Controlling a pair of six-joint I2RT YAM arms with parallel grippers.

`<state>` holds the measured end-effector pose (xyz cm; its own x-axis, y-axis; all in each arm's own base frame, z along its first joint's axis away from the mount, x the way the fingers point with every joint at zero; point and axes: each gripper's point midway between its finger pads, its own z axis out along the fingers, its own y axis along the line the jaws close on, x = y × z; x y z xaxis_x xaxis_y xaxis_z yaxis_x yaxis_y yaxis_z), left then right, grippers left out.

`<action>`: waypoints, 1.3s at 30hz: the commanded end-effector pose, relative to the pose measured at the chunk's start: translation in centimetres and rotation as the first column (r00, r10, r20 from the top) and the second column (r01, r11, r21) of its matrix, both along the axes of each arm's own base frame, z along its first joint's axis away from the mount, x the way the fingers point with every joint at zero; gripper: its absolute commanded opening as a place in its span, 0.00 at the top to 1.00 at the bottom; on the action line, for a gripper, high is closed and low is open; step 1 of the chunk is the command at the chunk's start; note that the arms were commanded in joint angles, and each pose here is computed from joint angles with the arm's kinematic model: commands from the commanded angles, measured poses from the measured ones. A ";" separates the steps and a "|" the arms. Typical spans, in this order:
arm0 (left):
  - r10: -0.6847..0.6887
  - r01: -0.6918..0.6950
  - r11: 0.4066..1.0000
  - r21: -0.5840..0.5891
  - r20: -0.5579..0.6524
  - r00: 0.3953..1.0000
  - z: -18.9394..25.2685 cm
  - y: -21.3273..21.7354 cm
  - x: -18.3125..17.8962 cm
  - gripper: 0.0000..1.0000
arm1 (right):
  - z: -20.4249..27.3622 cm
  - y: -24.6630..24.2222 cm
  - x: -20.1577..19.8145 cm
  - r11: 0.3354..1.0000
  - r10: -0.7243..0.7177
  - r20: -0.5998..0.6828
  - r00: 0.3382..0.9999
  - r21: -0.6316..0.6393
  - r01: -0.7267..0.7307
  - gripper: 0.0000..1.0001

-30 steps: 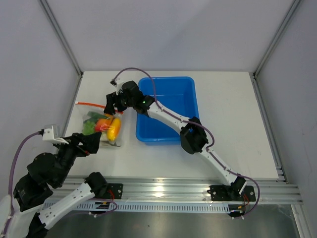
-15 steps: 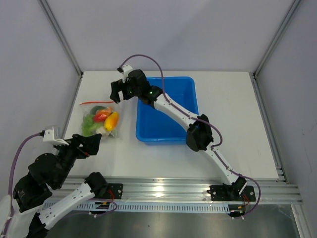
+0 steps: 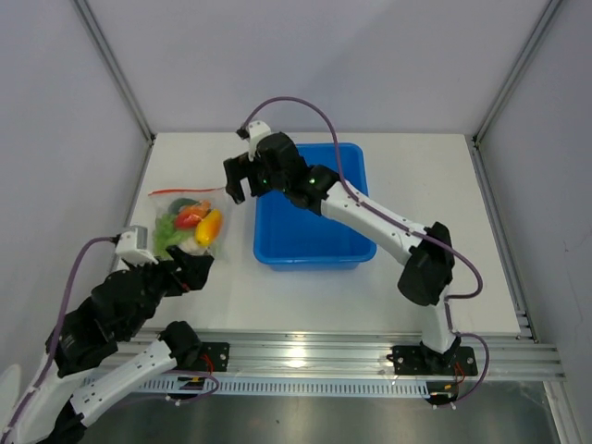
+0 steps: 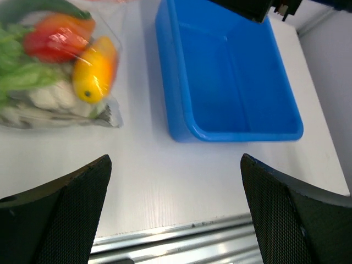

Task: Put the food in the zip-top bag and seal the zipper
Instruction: Reset both arms

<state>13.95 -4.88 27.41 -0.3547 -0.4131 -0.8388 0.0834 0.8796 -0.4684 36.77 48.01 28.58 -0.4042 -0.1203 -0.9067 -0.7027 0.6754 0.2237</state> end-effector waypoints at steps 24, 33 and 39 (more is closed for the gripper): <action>-0.208 0.347 0.801 -0.487 0.316 0.925 -3.5 -10.7 1.9 0.01 | -5.1 -21.4 -24.1 0.832 0.187 0.132 0.973 0.505 -0.229 0.01; -0.318 0.471 0.702 -0.535 0.356 0.879 -6.0 -13.2 0.7 0.01 | -10.9 -24.1 -26.7 0.733 0.191 0.067 0.979 0.653 -0.188 0.01; -0.357 0.511 0.629 -0.586 0.366 0.859 -8.0 -14.8 0.7 0.01 | -15.1 -24.6 -24.9 0.816 0.077 -0.127 0.989 0.578 0.011 0.00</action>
